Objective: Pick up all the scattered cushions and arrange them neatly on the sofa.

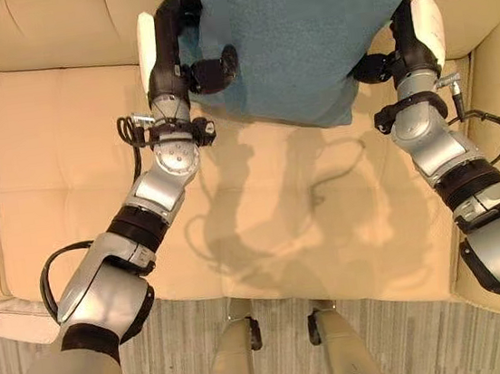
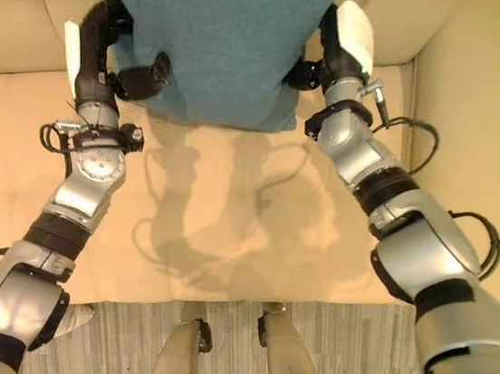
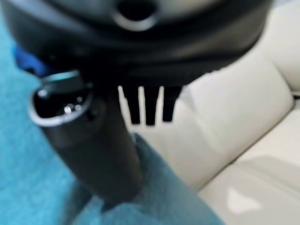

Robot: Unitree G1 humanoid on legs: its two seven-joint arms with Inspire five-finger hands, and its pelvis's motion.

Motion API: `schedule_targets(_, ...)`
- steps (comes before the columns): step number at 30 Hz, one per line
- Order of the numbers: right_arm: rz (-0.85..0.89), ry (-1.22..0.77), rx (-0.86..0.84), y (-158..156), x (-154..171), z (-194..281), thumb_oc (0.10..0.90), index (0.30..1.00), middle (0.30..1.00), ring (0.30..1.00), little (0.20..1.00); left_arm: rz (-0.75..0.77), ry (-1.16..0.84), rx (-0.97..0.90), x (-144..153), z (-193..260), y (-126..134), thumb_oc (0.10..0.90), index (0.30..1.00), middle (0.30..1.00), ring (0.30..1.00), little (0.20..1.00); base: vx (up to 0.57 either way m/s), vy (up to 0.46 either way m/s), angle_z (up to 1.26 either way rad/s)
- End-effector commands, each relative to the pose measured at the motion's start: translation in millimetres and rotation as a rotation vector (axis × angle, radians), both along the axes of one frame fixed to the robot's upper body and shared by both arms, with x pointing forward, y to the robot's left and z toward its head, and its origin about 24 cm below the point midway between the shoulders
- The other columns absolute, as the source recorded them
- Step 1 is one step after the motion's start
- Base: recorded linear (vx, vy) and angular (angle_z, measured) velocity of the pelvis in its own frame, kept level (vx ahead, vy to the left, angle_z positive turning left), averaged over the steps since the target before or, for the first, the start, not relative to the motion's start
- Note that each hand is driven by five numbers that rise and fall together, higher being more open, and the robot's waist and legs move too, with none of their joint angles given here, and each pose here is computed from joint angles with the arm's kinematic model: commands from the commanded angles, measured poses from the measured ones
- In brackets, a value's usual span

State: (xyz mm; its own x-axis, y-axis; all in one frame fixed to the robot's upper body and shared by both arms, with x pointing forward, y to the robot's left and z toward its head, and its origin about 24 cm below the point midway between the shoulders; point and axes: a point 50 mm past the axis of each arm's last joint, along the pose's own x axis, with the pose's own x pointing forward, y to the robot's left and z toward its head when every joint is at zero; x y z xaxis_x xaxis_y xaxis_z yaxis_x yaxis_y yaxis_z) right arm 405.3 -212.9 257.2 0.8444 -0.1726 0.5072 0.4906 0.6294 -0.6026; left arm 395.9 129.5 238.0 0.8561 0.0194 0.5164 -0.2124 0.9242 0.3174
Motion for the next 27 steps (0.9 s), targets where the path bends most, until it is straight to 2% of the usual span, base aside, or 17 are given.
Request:
schedule_targets(1,0.221,-0.206,0.006,48.0,-9.8,44.1,0.800,0.900,0.900,0.900,0.900,-0.206,-0.216,-0.016,-17.8,41.1,-38.0,0.800,0.900,0.900,0.900,0.900,0.00,-0.004,-0.07)
schedule_targets(2,0.201,-0.201,0.015,34.3,-13.1,39.4,0.800,0.900,0.900,0.900,0.900,-0.180,-0.190,-0.027,-18.1,30.7,-21.0,0.800,0.900,0.900,0.900,0.900,0.01,-0.012,-0.12)
schedule_targets(7,0.155,-0.201,0.044,-5.9,-30.5,22.4,0.800,0.900,0.900,0.900,0.900,-0.106,-0.128,-0.078,-25.0,3.6,26.5,0.800,0.900,0.900,0.900,0.900,0.01,-0.006,-0.12)
schedule_targets(9,0.132,-0.143,0.053,-30.3,-43.1,-1.6,0.800,0.900,0.900,0.900,0.900,-0.069,-0.086,-0.103,-35.3,-16.3,55.5,0.800,0.900,0.900,0.900,0.900,0.02,-0.006,-0.01)
schedule_targets(10,0.131,-0.142,0.053,-30.4,-43.3,-1.9,0.800,0.900,0.900,0.900,0.900,-0.070,-0.085,-0.102,-35.5,-16.4,55.5,0.800,0.900,0.900,0.900,0.900,0.00,0.000,0.00)
schedule_targets(12,0.143,-0.050,0.071,-45.7,-59.5,-35.4,0.800,0.900,0.900,0.900,0.900,-0.039,-0.033,-0.122,-51.6,-40.4,81.5,0.800,0.900,0.900,0.900,0.900,0.05,-0.015,0.00)
schedule_targets(17,0.171,0.066,0.086,-53.6,-81.8,-77.3,0.800,0.900,0.900,0.900,0.900,-0.023,0.061,-0.140,-74.7,-78.2,98.2,0.800,0.900,0.900,0.900,0.900,0.05,-0.010,0.03)
schedule_targets(21,0.197,0.257,0.193,-58.2,-111.4,-140.0,0.800,0.900,0.900,0.900,0.900,-0.008,0.221,-0.152,-103.8,-131.1,104.8,0.800,0.900,0.900,0.900,0.900,0.02,-0.017,0.04)
schedule_targets(23,0.197,0.260,0.194,-58.3,-112.4,-141.0,0.800,0.900,0.900,0.900,0.900,-0.008,0.224,-0.152,-104.6,-132.0,104.7,0.800,0.900,0.900,0.900,0.900,0.00,-0.021,0.01)
schedule_targets(24,0.174,0.379,0.260,-62.0,-133.5,-179.9,0.800,0.900,0.900,0.900,0.900,0.022,0.354,-0.180,-126.9,-168.0,113.5,0.800,0.900,0.900,0.900,0.900,0.01,-0.052,0.04)
schedule_targets(27,0.145,0.454,0.290,-65.0,-146.6,-202.6,0.800,0.900,0.900,0.900,0.900,0.053,0.452,-0.196,-142.6,-192.8,118.6,0.800,0.900,0.900,0.900,0.900,0.00,-0.044,0.08)
